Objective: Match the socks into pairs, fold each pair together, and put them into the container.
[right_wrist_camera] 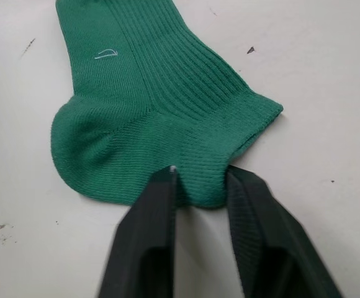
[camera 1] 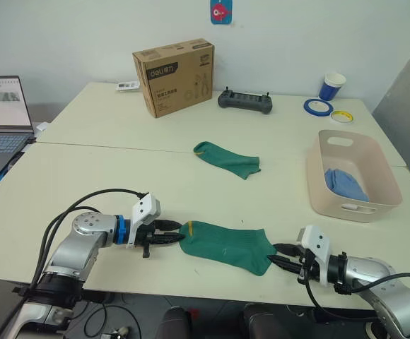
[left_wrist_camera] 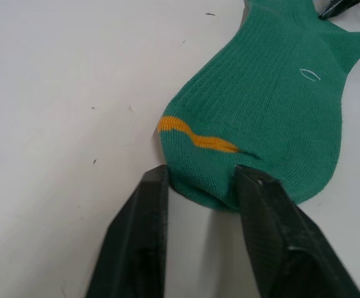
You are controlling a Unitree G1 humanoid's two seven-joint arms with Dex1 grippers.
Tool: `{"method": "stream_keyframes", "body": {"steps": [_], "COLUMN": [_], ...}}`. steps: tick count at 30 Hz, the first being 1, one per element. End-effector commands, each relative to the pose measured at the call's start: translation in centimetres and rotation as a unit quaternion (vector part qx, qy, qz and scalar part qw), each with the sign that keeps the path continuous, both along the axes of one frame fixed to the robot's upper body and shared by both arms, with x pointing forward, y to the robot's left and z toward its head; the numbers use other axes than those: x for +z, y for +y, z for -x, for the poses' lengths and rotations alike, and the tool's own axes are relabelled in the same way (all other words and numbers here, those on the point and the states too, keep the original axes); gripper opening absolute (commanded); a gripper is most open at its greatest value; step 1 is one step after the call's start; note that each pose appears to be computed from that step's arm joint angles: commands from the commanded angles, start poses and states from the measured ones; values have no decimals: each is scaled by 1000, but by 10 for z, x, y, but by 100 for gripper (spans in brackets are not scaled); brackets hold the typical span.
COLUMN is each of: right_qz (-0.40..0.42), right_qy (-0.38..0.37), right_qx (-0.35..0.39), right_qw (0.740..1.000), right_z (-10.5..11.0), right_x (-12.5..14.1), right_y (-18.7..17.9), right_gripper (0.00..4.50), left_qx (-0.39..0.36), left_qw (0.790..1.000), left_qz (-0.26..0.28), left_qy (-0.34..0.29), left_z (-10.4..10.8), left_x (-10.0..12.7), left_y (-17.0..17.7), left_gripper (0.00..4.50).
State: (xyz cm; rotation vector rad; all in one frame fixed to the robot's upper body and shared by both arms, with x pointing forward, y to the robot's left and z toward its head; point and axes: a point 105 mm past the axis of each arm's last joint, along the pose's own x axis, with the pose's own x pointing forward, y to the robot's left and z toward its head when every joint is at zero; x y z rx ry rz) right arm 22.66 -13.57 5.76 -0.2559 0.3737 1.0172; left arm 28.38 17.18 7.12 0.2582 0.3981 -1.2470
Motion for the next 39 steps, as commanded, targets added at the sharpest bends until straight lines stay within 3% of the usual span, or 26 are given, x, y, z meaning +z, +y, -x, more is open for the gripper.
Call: {"method": "stream_keyframes", "body": {"steps": [1,9,16,22,25,30,35,39], "right_qz": [-8,-27,-21,-17,-20,-10,3,11], "right_qy": [-14,-17,-13,-7,-7,-21,-73,-147], "right_qx": [17,33,43,45,43,32,12,-7], "right_qw": [1000,999,999,999,999,999,997,989], "right_z": [0,-1,-4,-5,-6,-6,-22,-58], "right_x": [6,11,10,10,12,29,51,77], "right_y": [6,19,22,19,17,-1,-11,-4], "right_gripper": [0,0,0,0,67,242,426,426], "left_qx": [1,43,47,56,57,80,101,101], "left_qw": [1000,999,998,998,998,997,995,986], "left_qz": [5,15,5,4,8,1,-4,46], "left_qy": [-9,2,31,19,17,18,-20,-125], "left_z": [1,3,17,15,13,8,-13,-45], "left_x": [7,17,14,14,15,21,38,72], "left_y": [1,13,19,19,18,36,52,29], "left_gripper": [4,4,4,4,0,129,300,432]}}
